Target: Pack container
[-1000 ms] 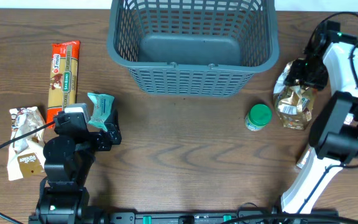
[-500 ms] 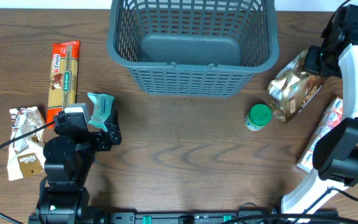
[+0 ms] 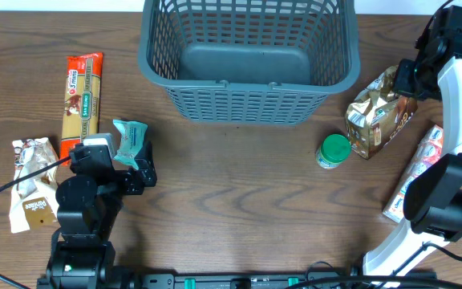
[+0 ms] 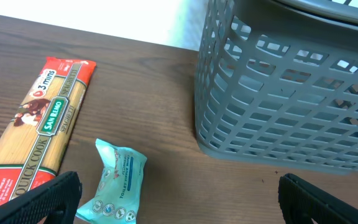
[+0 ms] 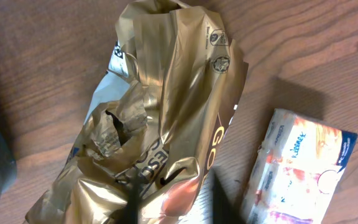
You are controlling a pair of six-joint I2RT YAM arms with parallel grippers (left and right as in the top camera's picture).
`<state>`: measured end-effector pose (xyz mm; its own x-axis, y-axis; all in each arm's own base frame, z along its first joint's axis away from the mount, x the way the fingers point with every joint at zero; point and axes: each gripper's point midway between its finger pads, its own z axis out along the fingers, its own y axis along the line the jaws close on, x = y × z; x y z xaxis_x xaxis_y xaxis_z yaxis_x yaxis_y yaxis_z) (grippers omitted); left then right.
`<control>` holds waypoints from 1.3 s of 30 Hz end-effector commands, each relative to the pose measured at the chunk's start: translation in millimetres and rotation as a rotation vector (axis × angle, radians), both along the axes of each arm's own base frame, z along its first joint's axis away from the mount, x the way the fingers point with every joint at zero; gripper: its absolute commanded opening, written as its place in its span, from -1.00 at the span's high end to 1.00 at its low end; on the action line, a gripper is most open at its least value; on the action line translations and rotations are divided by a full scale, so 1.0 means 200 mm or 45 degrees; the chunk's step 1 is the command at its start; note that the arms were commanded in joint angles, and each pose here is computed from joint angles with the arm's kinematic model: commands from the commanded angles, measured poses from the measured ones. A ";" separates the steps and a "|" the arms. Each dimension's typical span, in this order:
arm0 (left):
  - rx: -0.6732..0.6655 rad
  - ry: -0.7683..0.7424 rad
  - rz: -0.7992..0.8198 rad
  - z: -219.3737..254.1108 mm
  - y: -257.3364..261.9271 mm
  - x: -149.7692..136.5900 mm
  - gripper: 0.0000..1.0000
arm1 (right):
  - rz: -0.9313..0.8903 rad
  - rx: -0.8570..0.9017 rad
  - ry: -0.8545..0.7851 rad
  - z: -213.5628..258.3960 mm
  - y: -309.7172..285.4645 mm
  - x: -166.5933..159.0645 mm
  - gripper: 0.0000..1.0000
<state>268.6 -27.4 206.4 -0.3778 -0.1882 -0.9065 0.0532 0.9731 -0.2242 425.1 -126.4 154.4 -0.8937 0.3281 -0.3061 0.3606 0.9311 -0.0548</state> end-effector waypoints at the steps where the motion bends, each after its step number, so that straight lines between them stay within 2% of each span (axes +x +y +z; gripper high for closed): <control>1: -0.010 -0.040 0.016 0.07 0.01 0.01 -0.97 | 0.008 -0.034 -0.058 0.08 0.00 0.02 -0.93; 2: -0.011 -0.039 0.016 0.07 0.01 0.01 -0.97 | 0.007 -0.035 -0.063 0.09 0.00 0.03 -0.98; 7: -0.011 -0.039 0.016 0.07 0.01 0.01 -0.97 | -0.071 -0.037 -0.104 0.10 -0.02 0.05 -0.98; 18: -0.011 -0.039 0.016 0.07 0.01 0.01 -0.97 | -0.408 -0.053 -0.121 0.05 -0.11 0.03 -0.99; 39: -0.011 -0.039 0.016 0.07 0.01 0.01 -0.97 | -0.413 0.108 0.272 -0.64 -0.01 0.02 -0.99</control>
<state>268.6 -27.4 206.5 -0.3775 -0.1882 -0.9067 0.0533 0.9731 -0.2242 431.2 -136.0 53.4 -0.7741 0.6154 -0.1484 0.6295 0.7732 -0.0770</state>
